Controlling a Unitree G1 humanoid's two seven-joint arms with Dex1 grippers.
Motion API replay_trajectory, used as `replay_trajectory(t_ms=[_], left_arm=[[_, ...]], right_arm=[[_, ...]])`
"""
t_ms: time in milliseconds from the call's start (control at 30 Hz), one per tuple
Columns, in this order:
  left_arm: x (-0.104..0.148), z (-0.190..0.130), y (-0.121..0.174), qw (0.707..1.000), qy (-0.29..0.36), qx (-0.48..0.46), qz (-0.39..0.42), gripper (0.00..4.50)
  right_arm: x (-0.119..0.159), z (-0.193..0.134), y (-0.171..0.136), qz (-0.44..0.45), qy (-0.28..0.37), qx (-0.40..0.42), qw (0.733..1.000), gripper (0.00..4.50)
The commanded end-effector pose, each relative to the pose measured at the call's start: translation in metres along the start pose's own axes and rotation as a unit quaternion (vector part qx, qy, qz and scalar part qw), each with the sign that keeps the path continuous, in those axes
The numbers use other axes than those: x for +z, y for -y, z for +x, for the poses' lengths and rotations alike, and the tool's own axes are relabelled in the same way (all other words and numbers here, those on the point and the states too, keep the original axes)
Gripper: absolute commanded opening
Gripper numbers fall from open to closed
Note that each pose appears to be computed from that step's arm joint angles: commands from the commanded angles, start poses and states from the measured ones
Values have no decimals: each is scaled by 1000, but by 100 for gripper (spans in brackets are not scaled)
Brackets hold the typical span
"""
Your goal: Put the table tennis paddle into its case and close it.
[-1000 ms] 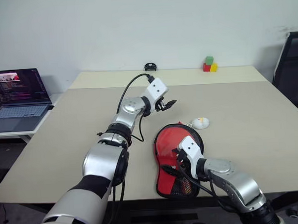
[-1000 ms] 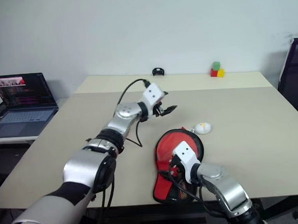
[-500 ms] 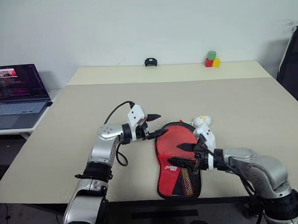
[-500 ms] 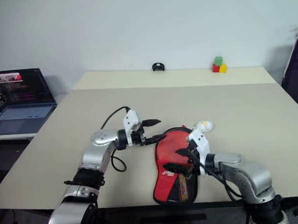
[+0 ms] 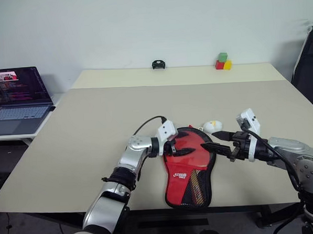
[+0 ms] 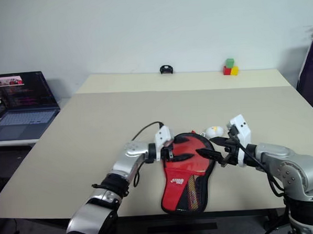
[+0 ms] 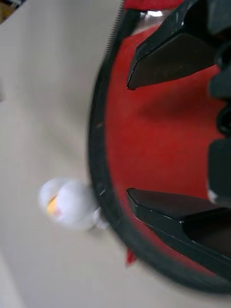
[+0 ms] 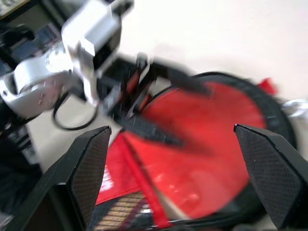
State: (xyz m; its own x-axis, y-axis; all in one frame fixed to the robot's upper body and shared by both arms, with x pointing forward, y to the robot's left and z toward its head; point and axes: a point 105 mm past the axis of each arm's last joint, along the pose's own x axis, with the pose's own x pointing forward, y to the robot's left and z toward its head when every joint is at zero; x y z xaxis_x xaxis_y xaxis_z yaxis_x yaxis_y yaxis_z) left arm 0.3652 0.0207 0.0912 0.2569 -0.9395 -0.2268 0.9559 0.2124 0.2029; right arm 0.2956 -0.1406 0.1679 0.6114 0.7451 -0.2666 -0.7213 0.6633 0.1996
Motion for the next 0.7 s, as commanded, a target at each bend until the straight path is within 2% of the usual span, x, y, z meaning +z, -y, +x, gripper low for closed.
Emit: replay_trajectory(t_ms=[33,100,200,467,567,700], left_arm=[[-4,8,2,1000,-11,-9,10,355],[-4,11,0,1000,-9,-3,12,355],[2,14,-3,1000,2,7,17,446],[9,15,-1,999,10,-6,36,449],[3,15,4,998,-12,-23,49,449],[-13,13,12,998,-41,-48,16,449]], right_arm=[[17,-6,7,-26,31,-25,999,450],[18,-6,8,-26,32,-28,999,450],[17,-6,9,-27,33,-28,999,450],[24,-1,18,-41,33,-34,998,450],[31,3,26,-54,39,-48,997,450],[44,13,45,-80,50,-85,992,450]])
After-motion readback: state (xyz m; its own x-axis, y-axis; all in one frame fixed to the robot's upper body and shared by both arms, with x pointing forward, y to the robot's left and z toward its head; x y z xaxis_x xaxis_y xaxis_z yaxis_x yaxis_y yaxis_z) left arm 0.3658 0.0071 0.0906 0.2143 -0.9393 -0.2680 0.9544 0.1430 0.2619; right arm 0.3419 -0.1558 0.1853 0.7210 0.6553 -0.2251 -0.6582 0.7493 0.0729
